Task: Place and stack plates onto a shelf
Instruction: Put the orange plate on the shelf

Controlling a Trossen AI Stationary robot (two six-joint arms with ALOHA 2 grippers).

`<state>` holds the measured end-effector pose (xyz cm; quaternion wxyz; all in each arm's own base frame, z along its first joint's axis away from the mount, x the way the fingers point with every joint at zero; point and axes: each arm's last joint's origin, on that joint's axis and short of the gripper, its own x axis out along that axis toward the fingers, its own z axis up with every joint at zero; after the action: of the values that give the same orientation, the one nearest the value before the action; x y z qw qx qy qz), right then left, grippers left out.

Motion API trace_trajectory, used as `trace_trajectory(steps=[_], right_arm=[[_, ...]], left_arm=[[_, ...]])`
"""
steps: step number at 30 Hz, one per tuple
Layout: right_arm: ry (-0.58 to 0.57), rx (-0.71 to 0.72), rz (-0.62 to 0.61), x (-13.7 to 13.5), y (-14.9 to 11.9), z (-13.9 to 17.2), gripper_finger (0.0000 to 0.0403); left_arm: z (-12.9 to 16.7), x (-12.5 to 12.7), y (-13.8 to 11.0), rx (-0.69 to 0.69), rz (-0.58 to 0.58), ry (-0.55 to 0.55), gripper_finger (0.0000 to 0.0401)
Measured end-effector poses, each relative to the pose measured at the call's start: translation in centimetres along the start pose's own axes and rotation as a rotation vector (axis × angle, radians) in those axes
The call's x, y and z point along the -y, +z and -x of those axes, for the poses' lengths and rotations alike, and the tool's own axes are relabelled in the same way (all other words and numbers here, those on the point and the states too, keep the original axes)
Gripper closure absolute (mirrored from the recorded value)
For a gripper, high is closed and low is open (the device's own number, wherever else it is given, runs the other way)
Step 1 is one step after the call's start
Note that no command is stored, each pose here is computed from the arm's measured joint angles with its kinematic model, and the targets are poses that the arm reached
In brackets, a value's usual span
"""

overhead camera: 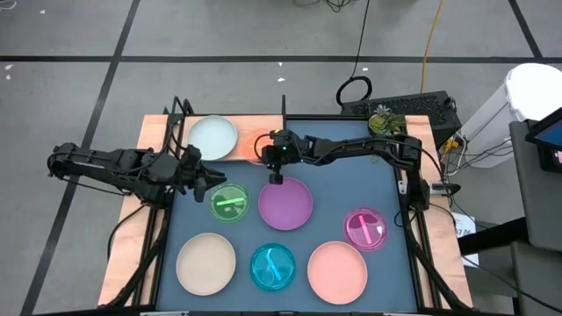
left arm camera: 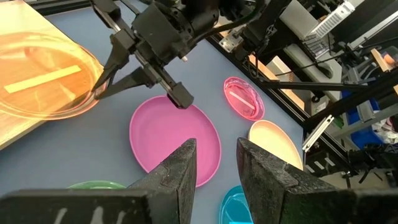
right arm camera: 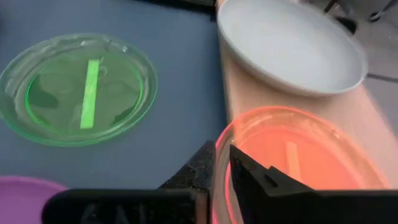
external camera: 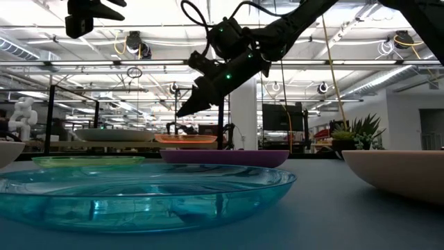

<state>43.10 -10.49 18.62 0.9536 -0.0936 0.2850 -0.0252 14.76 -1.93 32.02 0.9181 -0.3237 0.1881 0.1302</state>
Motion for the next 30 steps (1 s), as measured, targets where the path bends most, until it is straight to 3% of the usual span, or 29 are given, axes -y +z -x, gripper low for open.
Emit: trace_trajectory(steps=[8, 12, 17, 23, 26, 30], right_arm=[[-0.011, 0.026, 0.006, 0.0, 0.5, 0.2, 0.0333], [-0.015, 0.084, -0.008, -0.2, 2.5, 2.2, 0.0332], [0.019, 0.131, -0.105, -1.7, 5.3, 5.7, 0.0333], [0.007, -0.025, -0.273, -5.0, 6.0, 8.7, 0.0348], [0.02, -0.106, -0.366, -6.0, 5.7, 9.5, 0.0358], [0.022, -0.179, -0.469, -6.4, 5.7, 11.7, 0.0367]], left_arm=[[0.0, 0.0, 0.0, 0.001, 0.002, -0.001, 0.0283], [0.0, 0.0, 0.0, 0.0, 0.008, -0.001, 0.0283], [0.0, 0.0, 0.0, 0.0, 0.007, 0.0, 0.0283], [-0.4, 0.0, -0.1, 0.004, -0.005, 0.032, 0.0283], [-1.5, 0.1, -0.4, -0.022, -0.085, 0.068, 0.0283], [-4.2, 0.2, -1.3, -0.102, -0.276, 0.151, 0.0283]])
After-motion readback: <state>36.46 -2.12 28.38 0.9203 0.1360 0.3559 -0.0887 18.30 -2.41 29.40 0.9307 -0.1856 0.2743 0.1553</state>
